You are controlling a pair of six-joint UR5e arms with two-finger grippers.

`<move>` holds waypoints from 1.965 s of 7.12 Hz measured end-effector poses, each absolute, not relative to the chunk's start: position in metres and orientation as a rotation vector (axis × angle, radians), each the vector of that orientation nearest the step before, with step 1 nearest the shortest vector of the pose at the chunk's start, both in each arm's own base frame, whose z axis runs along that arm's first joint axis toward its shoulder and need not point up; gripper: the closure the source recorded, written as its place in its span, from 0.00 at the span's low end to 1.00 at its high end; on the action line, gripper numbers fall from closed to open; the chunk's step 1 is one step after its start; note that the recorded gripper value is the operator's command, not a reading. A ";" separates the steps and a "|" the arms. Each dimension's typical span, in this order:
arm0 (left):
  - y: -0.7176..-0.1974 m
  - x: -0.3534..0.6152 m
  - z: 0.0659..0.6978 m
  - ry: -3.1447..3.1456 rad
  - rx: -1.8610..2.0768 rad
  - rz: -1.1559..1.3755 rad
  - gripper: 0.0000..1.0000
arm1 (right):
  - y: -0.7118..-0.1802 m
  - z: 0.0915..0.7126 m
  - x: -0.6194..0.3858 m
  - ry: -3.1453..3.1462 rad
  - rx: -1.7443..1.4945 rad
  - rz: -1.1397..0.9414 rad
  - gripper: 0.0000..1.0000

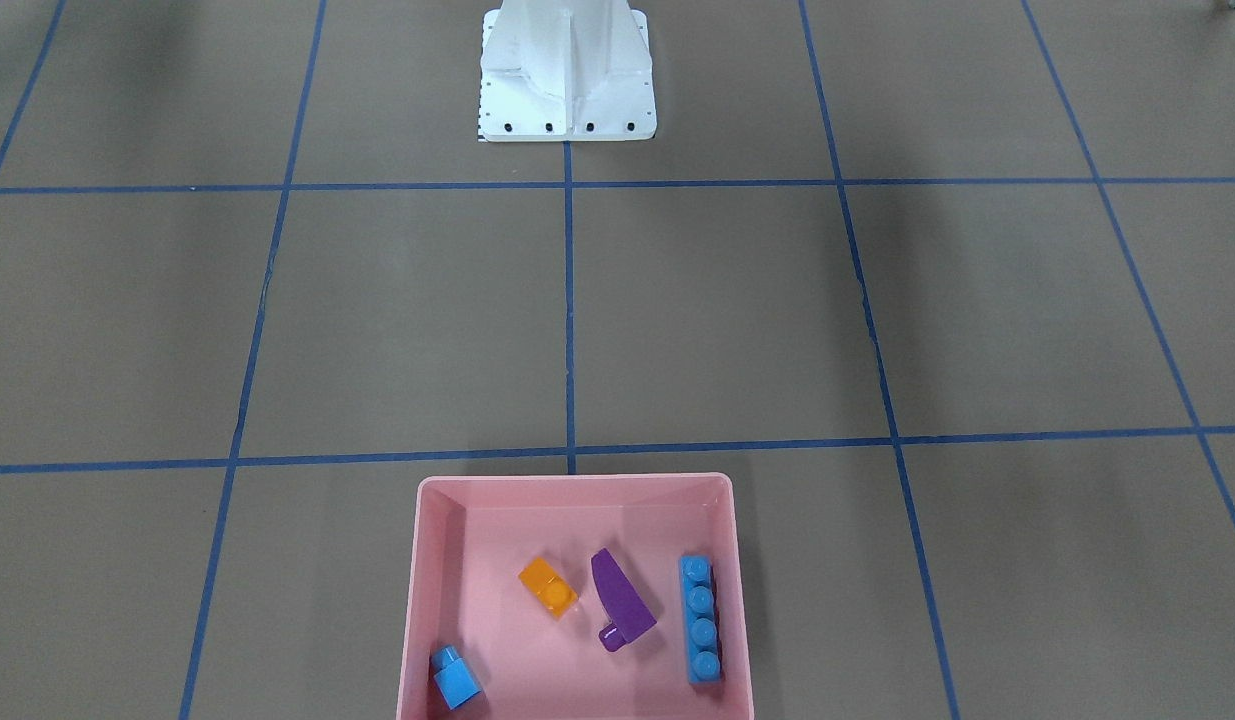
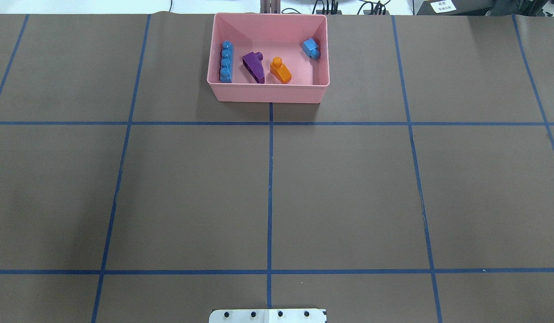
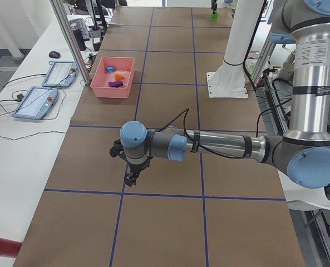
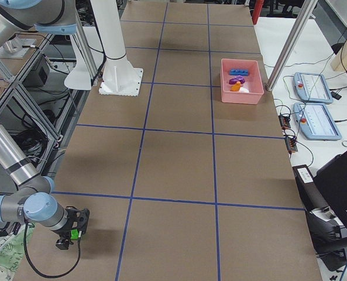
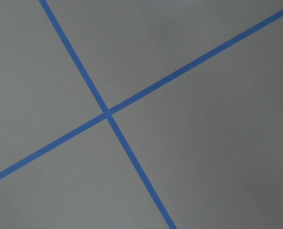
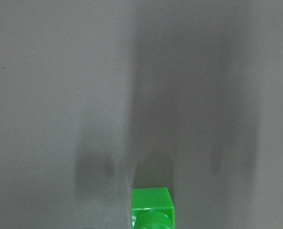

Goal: Put all blocks into box

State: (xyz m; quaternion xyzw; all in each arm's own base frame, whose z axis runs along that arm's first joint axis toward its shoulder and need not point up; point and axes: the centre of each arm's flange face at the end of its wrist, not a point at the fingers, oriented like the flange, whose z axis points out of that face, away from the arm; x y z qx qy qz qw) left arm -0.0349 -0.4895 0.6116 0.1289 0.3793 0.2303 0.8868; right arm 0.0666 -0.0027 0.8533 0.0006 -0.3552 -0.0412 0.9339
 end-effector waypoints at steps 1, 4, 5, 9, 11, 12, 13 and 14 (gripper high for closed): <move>-0.490 -0.035 0.611 0.788 0.269 0.479 0.00 | -0.001 0.861 0.067 -0.729 -0.005 -0.097 0.16; -0.490 -0.035 0.605 0.786 0.279 0.483 0.00 | -0.004 0.866 0.065 -0.749 -0.002 -0.109 0.68; -0.490 -0.035 0.605 0.785 0.281 0.483 0.00 | -0.005 0.865 0.065 -0.753 0.000 -0.111 0.77; -0.490 -0.035 0.604 0.786 0.282 0.484 0.00 | -0.024 0.865 0.064 -0.760 0.029 -0.127 1.00; -0.490 -0.035 0.604 0.786 0.281 0.483 0.00 | -0.049 0.861 0.063 -0.757 0.066 -0.142 1.00; -0.490 -0.035 0.605 0.786 0.281 0.483 0.00 | -0.069 0.857 0.062 -0.759 0.092 -0.148 1.00; -0.490 -0.035 0.605 0.786 0.281 0.483 0.00 | -0.097 0.850 0.061 -0.768 0.117 -0.151 1.00; -0.490 -0.035 0.605 0.786 0.279 0.482 0.00 | -0.133 0.835 0.059 -0.783 0.126 -0.148 1.00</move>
